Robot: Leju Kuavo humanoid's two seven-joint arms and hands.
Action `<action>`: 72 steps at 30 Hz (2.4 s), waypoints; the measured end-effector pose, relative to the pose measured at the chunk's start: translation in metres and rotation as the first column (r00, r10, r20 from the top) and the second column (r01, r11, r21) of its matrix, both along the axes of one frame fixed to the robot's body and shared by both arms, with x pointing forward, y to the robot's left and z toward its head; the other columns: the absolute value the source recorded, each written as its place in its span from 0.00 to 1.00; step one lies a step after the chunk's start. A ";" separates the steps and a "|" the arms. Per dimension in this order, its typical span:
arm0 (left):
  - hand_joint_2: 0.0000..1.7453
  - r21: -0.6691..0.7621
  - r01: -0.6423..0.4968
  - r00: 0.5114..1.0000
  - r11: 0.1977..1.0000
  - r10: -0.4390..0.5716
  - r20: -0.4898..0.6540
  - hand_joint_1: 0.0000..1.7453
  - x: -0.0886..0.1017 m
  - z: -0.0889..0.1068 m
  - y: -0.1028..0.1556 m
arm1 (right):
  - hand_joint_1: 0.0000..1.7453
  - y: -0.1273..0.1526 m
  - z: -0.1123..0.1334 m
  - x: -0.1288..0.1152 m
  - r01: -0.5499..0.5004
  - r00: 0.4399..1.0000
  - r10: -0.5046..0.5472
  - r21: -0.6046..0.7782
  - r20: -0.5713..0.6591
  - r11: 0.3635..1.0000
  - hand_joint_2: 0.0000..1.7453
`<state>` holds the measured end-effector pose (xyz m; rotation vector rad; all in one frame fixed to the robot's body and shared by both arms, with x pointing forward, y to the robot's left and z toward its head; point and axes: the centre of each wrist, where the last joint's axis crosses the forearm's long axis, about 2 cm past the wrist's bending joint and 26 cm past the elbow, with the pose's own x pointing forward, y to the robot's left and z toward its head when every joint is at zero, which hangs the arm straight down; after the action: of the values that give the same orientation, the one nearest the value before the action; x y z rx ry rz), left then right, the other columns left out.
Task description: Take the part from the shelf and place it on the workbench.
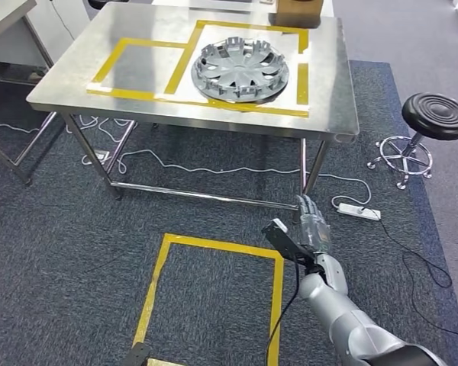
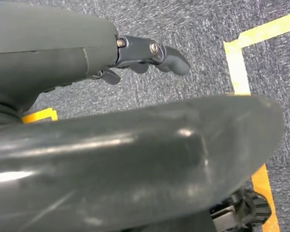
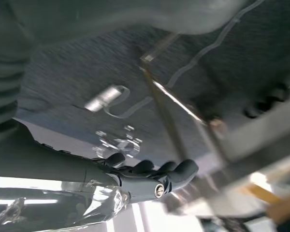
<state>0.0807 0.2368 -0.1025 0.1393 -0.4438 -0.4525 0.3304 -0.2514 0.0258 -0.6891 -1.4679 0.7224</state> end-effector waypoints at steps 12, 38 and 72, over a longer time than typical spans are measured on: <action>1.00 0.007 -0.023 1.000 1.000 0.023 -0.009 0.00 -0.005 -0.001 0.003 | 0.00 -0.019 -0.024 -0.024 0.148 0.978 -0.129 0.106 -0.167 0.983 1.00; 0.00 0.034 -0.081 0.996 0.996 0.082 -0.019 0.00 -0.017 -0.004 0.018 | 0.00 0.006 -0.132 -0.265 0.882 0.104 -0.107 0.042 -0.989 0.469 0.00; 1.00 0.125 -0.144 0.988 0.982 0.149 -0.038 0.00 -0.017 -0.004 0.019 | 0.00 0.016 -0.132 -0.272 0.837 0.067 -0.135 -0.018 -0.989 0.546 0.00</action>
<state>0.0632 0.2562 -0.1065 0.2774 -0.3561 -0.3373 0.0582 -0.2359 -0.1060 -0.1212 -0.0950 -0.0869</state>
